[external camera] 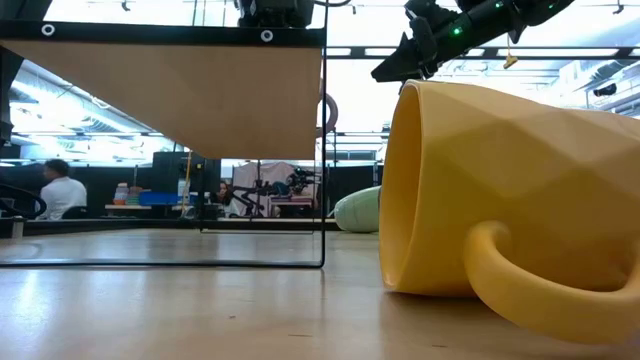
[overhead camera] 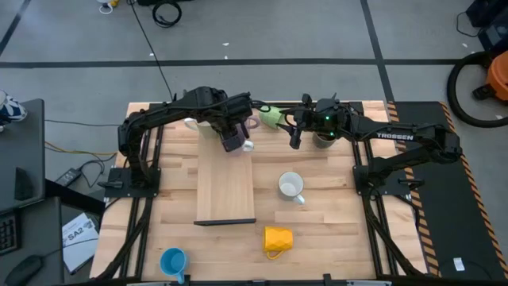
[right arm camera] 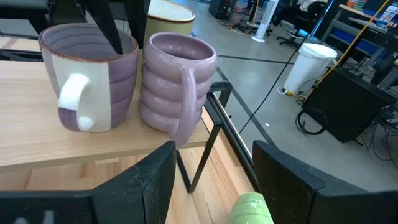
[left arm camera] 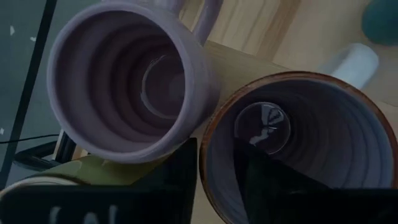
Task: Place coffee mugs
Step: Put the purple mug on the shelf, then put the green mug on the shelf
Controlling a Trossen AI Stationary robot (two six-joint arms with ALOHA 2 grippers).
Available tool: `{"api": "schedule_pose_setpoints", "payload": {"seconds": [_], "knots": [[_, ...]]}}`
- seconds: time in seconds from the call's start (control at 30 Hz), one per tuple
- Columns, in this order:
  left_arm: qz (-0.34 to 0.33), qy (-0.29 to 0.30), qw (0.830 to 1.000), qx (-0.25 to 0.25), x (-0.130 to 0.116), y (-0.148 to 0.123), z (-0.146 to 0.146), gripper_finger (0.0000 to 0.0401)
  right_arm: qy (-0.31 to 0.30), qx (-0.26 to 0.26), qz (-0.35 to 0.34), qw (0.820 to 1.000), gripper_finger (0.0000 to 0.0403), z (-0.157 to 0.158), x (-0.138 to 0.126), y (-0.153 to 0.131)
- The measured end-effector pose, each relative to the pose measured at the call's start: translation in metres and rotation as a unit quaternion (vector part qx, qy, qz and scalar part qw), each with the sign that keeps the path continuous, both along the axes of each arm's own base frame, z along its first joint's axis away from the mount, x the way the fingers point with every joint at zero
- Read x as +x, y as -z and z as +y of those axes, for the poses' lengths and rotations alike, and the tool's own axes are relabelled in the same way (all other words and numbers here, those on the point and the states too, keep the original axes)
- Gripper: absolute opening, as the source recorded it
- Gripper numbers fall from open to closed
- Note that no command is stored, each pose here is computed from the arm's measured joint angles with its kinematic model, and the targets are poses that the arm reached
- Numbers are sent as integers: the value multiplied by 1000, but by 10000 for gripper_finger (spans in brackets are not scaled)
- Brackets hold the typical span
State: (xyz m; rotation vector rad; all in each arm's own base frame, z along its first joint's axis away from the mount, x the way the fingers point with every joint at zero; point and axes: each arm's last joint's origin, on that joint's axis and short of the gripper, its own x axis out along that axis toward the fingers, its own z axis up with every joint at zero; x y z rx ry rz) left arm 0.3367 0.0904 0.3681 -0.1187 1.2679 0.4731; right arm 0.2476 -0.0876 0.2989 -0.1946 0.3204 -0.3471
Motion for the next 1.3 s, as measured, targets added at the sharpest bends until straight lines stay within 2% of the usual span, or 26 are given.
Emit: {"api": "schedule_pose_setpoints", "payload": {"seconds": [0.2,0.8,1.1,1.3], "knots": [[-8,1,1000,1,1,0,0,134,0,0,0,1000,218,0,0,0],[-36,1,999,5,-1,-9,0,135,0,0,0,1000,218,0,0,0],[-83,-6,997,-1,-11,-35,-4,135,0,0,0,1000,218,0,0,0],[-96,11,995,-12,-33,-62,-18,135,2,0,2,1000,218,0,0,0]]}}
